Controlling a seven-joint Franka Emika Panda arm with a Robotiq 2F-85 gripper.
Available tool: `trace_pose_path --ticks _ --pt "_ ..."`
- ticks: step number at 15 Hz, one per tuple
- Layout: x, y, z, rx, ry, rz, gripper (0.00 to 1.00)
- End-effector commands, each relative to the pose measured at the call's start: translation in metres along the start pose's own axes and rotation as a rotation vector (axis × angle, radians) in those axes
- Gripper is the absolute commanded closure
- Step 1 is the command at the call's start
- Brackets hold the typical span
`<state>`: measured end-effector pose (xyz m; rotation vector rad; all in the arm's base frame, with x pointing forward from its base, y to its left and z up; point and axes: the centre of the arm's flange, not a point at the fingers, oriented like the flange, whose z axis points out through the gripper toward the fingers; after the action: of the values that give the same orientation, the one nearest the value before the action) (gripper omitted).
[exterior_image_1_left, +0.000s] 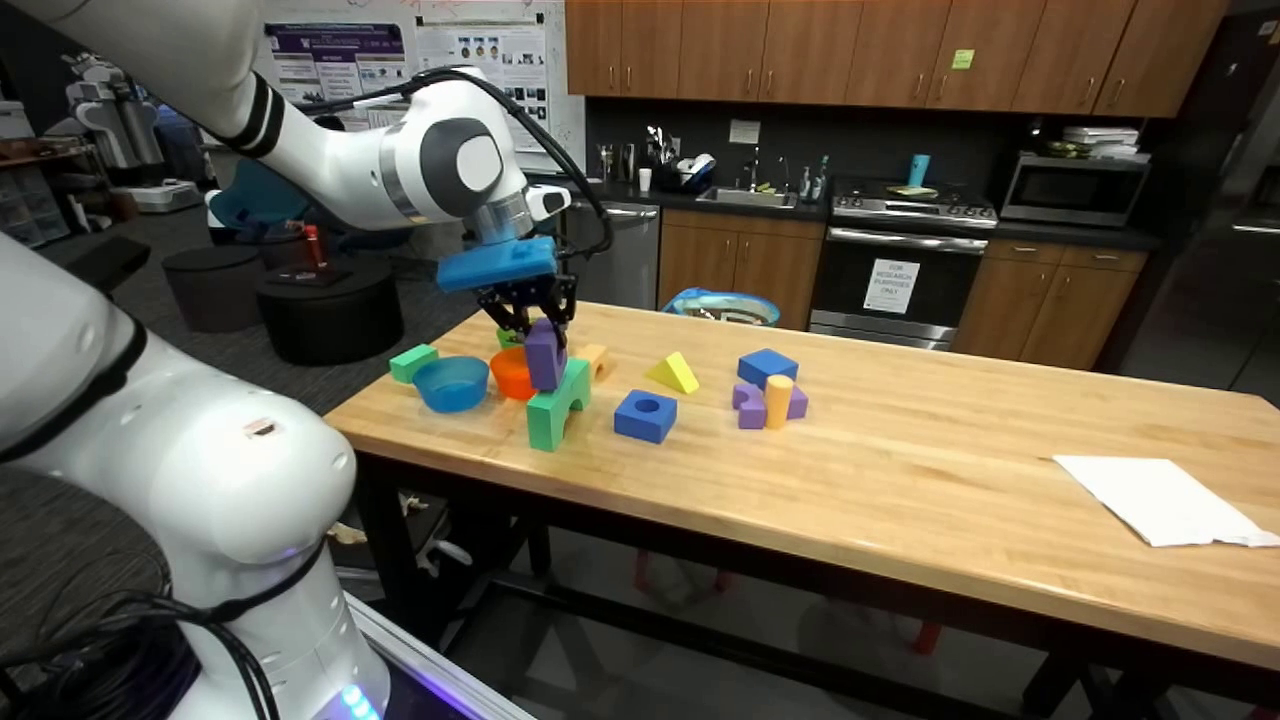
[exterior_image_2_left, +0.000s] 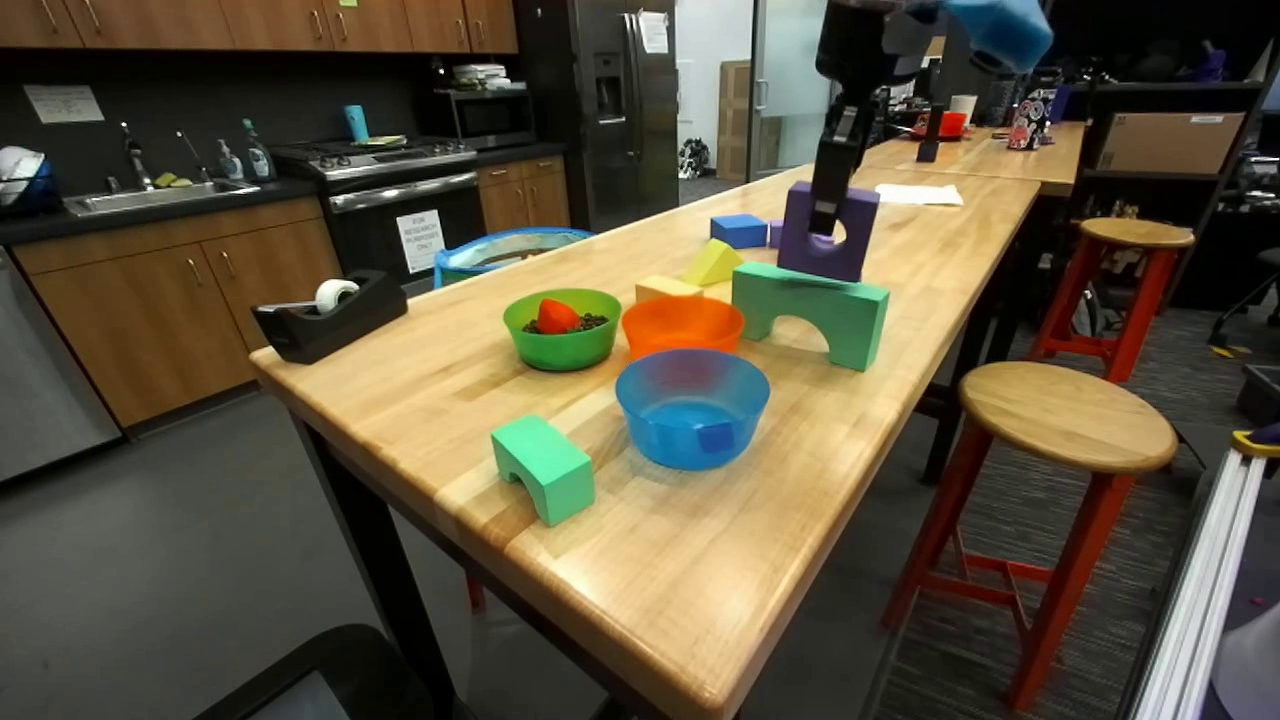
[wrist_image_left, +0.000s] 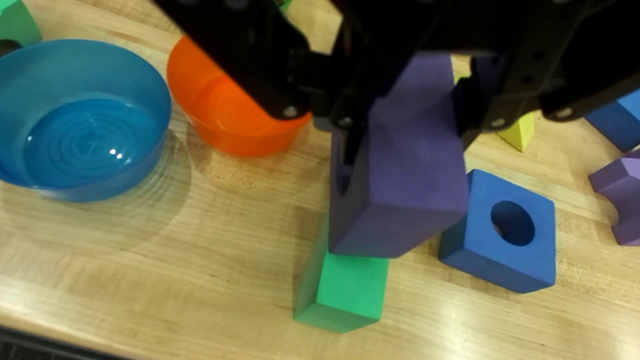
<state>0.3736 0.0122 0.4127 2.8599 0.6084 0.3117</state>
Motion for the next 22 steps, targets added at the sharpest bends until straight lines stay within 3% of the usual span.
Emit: trace_pose_path --ticks 1,19,20,21,22 --pt "0.013 0.004 0.001 0.009 -0.009 0.025 0.84" --pt "0.027 0.018 0.015 0.029 -0.054 0.047 0.84" --pt "0.027 0.018 0.016 0.030 -0.055 0.051 0.50" --pt "0.027 0.018 0.016 0.032 -0.059 0.054 0.34" --pt "0.027 0.019 0.017 0.032 -0.061 0.057 0.30"
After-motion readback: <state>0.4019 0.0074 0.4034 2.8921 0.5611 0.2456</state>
